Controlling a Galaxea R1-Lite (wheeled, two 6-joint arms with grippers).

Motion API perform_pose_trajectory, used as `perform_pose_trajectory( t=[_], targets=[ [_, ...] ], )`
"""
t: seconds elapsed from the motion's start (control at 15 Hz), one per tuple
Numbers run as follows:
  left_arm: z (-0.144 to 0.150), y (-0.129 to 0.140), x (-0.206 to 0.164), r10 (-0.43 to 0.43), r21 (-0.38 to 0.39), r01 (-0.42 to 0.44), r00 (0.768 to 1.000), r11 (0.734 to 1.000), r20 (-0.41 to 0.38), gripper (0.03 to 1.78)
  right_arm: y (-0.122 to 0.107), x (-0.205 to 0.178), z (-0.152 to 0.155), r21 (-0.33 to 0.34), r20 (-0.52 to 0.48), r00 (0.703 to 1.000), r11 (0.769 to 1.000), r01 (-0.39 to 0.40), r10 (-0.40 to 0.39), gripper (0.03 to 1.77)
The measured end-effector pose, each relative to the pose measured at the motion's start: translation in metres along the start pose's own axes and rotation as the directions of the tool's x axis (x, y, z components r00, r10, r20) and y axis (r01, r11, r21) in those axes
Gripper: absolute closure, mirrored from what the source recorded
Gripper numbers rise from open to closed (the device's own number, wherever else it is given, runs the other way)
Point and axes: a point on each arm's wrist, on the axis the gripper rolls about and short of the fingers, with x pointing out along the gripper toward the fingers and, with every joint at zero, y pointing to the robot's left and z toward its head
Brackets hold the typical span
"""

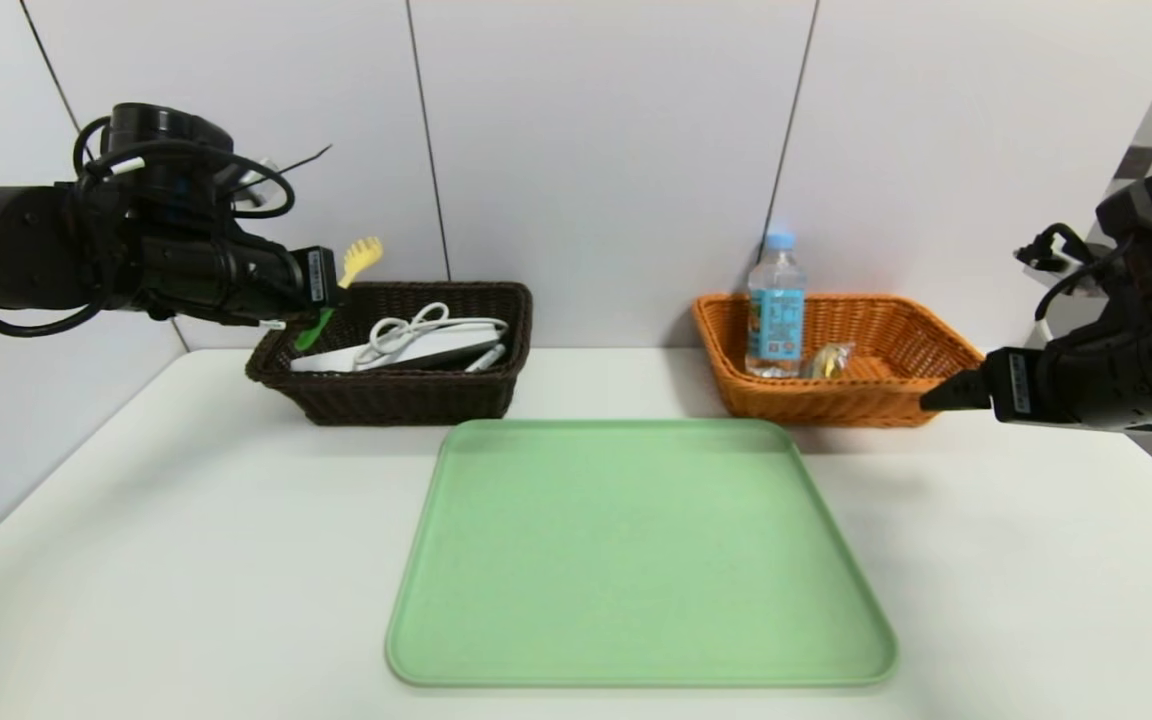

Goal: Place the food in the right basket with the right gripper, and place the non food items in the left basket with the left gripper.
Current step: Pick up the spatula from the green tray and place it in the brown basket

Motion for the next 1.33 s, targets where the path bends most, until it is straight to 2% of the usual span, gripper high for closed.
perform_pose_trajectory(
  t=[0.6, 1.27, 1.33],
  targets=[
    [-0.007, 0.018, 0.032, 0.035, -0.019, -0.036, 0.998, 0.999, -0.045, 1.66, 0.0, -0.001, -0.001, 0.0, 0.001, 1.0, 1.0, 0.001, -0.001, 0.1],
    [-0.008, 0.025, 0.043, 0.047, -0.026, -0.048, 0.997, 0.998, -0.055, 1.66, 0.002, -0.003, -0.002, -0.008, 0.001, 1.0, 1.0, 0.001, -0.001, 0.1],
    [-0.008, 0.025, 0.044, 0.048, -0.026, -0.049, 0.997, 0.998, -0.056, 1.6, 0.002, -0.003, -0.002, -0.008, 0.002, 1.0, 1.0, 0.001, -0.001, 0.1]
  ],
)
